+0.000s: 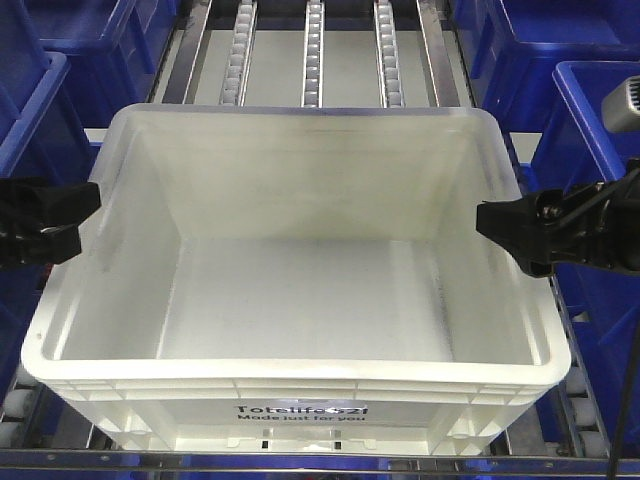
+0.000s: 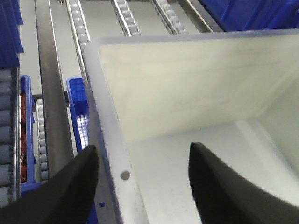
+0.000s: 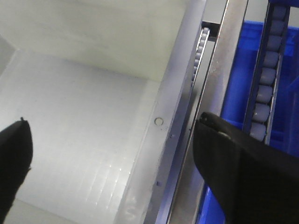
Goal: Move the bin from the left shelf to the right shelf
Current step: 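Move both grippers inward onto the tote's side walls, straddling the rims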
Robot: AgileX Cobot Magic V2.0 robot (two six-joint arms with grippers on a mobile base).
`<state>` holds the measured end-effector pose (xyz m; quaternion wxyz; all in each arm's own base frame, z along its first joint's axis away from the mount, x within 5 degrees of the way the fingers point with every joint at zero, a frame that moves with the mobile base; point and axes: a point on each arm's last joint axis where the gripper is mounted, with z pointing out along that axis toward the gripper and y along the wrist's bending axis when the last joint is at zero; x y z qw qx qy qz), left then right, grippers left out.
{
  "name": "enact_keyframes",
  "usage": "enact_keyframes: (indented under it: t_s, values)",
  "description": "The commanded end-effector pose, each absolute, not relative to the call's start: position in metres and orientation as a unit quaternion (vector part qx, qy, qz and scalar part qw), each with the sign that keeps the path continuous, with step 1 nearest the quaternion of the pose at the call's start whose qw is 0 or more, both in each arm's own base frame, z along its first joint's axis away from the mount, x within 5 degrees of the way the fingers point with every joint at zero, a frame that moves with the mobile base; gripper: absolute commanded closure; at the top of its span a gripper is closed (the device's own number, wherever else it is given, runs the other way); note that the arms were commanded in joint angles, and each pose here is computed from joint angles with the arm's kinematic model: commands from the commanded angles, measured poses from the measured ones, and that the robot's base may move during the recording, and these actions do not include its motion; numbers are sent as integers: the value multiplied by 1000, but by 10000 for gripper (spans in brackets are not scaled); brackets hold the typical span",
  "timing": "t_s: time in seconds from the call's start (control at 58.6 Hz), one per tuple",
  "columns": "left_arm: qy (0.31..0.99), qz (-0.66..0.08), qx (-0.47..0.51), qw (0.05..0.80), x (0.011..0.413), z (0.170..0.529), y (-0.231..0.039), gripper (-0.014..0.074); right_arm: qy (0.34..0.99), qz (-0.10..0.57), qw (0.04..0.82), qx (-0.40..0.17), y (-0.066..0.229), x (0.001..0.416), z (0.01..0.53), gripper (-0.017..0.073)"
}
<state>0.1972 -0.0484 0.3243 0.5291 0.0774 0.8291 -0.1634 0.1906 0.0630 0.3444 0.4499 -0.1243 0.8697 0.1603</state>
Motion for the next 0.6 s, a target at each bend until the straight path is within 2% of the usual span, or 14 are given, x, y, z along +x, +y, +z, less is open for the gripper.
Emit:
enact_keyframes:
  t_s: [0.0, 0.324, 0.581]
  values:
    - [811, -171, 62, 556, 203, 343, -49, 177, 853, 163, 484, -106, 62, 196, 358, -80]
    - [850, -160, 66, 498, 222, 352, -51, 177, 879, 121, 453, -89, 58, 212, 374, -64]
    - [865, -153, 45, 476, 225, 348, -49, 178, 888, 122, 435, -85, 62, 230, 379, -36]
